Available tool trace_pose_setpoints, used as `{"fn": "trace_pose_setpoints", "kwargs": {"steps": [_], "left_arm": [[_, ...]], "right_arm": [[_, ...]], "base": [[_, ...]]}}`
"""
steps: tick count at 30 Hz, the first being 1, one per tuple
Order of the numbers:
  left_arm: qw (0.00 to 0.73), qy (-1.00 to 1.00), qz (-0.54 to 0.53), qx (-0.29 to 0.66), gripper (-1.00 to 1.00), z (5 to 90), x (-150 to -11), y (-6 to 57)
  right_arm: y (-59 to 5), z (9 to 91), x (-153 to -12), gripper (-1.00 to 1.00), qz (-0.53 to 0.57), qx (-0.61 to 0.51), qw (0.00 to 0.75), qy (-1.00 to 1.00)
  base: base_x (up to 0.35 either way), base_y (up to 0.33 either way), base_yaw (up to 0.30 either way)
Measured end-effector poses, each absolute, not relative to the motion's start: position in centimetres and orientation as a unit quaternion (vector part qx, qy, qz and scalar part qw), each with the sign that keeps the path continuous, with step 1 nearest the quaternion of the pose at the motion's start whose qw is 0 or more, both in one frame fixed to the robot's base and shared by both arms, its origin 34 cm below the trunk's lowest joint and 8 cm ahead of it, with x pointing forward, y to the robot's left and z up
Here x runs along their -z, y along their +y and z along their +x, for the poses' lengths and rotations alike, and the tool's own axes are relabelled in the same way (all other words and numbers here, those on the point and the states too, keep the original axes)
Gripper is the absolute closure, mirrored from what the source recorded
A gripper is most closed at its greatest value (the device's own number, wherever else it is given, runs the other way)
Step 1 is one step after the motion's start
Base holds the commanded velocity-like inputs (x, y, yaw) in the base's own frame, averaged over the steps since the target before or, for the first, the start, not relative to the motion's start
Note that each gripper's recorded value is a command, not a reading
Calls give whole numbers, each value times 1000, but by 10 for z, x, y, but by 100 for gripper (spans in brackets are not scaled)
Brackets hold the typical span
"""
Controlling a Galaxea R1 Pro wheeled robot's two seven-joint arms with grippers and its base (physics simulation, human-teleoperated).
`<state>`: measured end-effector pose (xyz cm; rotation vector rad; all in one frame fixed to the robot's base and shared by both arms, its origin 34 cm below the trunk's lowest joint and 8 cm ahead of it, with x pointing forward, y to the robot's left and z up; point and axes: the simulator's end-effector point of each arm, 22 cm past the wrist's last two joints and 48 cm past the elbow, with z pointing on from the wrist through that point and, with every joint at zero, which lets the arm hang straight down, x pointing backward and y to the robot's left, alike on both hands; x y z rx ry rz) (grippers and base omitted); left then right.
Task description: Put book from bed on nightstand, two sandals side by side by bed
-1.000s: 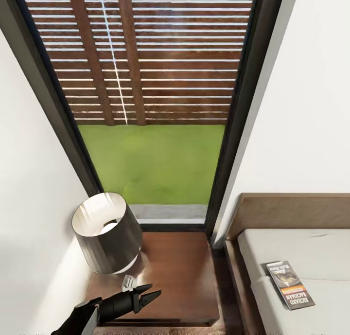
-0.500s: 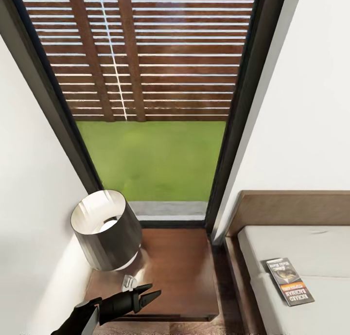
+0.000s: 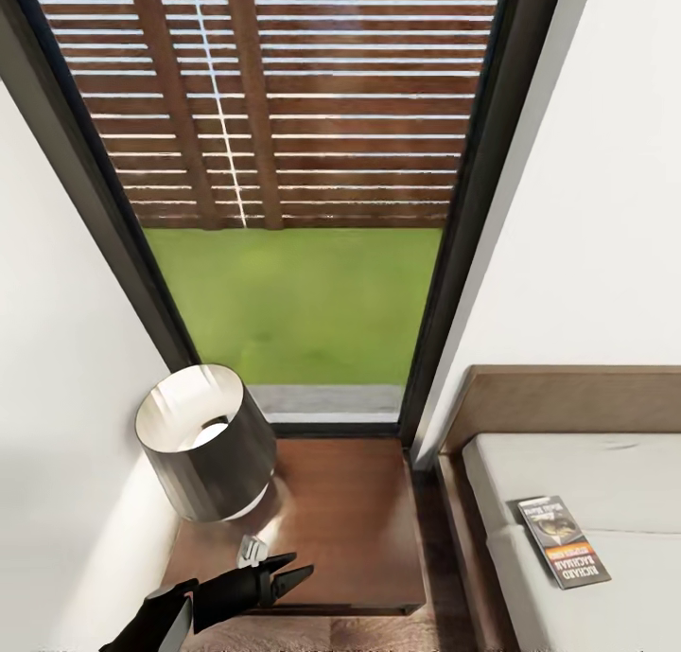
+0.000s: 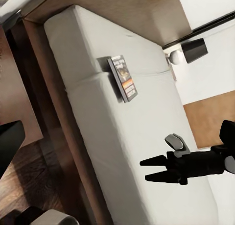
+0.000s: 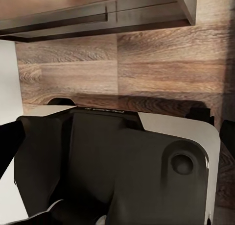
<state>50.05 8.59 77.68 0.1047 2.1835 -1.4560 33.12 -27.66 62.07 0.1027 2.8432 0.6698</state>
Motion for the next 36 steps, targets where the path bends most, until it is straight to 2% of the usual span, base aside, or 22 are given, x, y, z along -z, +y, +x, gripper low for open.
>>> {"fn": "trace_pose_setpoints", "kwargs": {"steps": [36], "left_arm": [[232, 811, 23, 537, -100, 488, -756, 86]], "right_arm": [[-277, 310, -609, -100, 41, -226, 82, 970]], "base": [[0, 0, 0]]}}
